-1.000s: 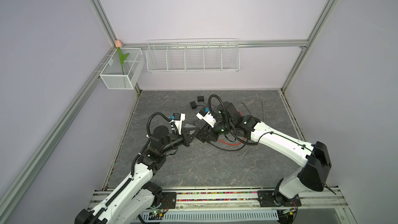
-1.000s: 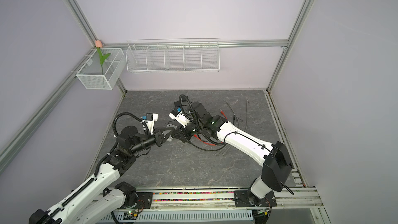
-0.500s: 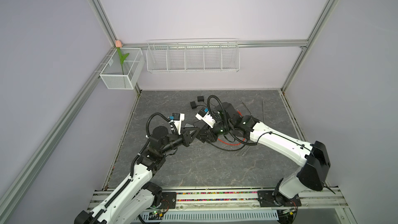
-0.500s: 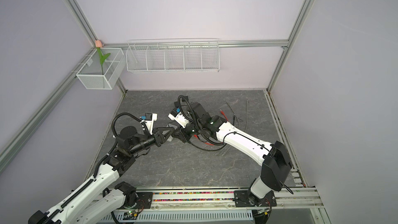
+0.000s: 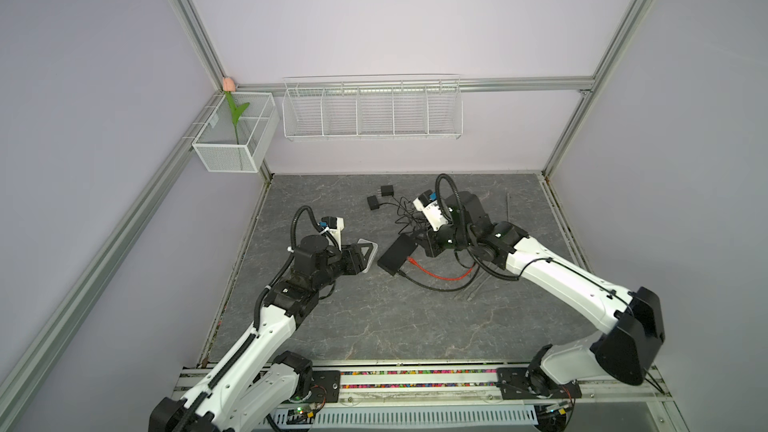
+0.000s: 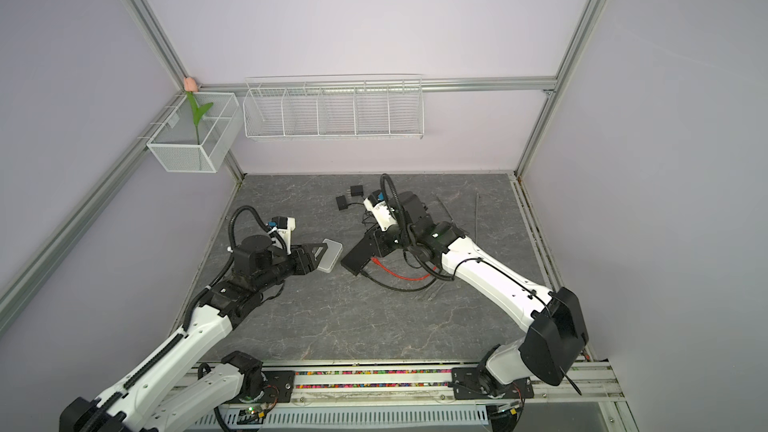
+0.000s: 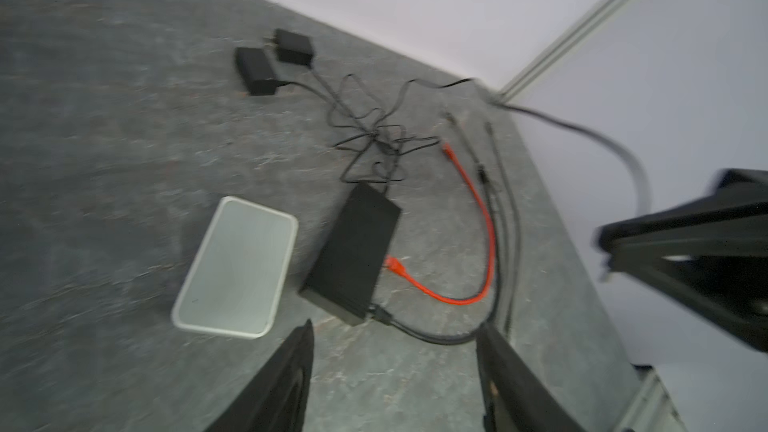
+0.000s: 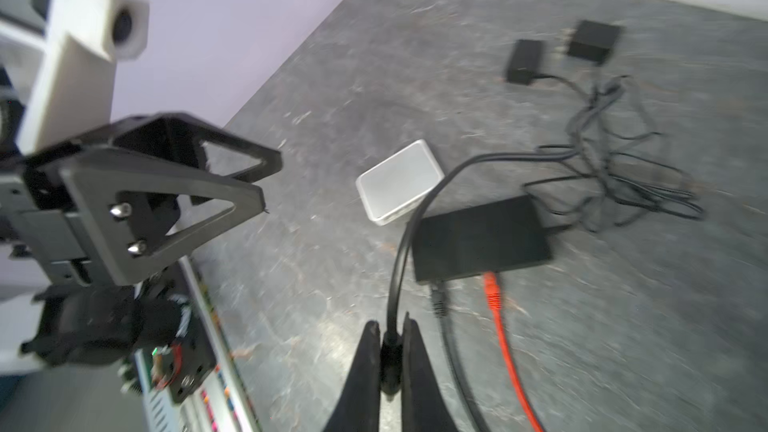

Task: Insert the plug into the switch port
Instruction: 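Grasp the small white router with the left gripper while the right holds the plug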

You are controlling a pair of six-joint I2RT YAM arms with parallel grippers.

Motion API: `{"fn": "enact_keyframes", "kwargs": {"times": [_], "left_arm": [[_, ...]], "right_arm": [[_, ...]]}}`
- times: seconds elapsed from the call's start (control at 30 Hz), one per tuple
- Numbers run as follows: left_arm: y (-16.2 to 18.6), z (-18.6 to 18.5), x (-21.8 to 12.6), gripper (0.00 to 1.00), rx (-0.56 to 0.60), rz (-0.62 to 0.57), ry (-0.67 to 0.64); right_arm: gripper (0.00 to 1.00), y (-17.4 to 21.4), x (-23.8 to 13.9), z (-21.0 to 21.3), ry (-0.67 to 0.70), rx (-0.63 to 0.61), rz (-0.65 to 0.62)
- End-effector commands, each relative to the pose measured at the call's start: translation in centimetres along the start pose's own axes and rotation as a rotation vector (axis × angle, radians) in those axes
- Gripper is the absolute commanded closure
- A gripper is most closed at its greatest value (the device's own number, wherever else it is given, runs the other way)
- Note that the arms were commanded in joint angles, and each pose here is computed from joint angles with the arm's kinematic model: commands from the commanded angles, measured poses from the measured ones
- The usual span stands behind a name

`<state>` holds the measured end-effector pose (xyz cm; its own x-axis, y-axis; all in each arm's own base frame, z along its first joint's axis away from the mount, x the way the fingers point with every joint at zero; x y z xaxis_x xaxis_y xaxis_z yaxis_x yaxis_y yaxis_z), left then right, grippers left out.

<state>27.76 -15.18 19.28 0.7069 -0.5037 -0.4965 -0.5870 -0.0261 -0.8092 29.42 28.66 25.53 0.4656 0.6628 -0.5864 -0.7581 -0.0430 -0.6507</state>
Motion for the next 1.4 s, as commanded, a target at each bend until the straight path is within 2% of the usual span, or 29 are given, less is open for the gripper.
{"fn": "enact_keyframes", "kwargs": {"times": [0.0,0.27,0.57,1.03,1.37], "left_arm": [[0.9,3.5,1.4,0.36,0.06,0.09,-0.204],[2.0,5.4,6.5,0.3,0.166,0.348,-0.273],[4.5,6.5,10.7,0.26,0.222,0.525,-0.27],[7.2,6.0,13.2,0.22,0.291,0.644,-0.272],[8.4,6.3,13.8,0.25,0.29,0.7,-0.301]], "right_arm": [[0.93,-0.1,-1.2,-1.5,0.068,0.053,-0.059],[0.92,0.9,-1.9,-1.8,0.074,0.022,-0.05],[0.91,1.5,-2.5,-2.0,0.068,0.001,-0.046],[0.9,2.3,-3.0,-2.3,0.056,0.0,-0.048],[0.9,2.2,-4.2,-2.2,0.053,-0.002,-0.073]]}}
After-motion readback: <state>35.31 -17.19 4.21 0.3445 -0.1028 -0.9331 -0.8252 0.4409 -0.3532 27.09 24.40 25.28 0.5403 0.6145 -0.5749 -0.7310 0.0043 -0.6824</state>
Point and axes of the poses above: each gripper's point midway between its finger pads, its own x axis out along the fingers, its own z axis along the line the jaws close on, y = z × x, the point moved 2 cm from there along -x, back along the fingers, and after that the axes turned 14 degrees about x, right-handed, at the moved point
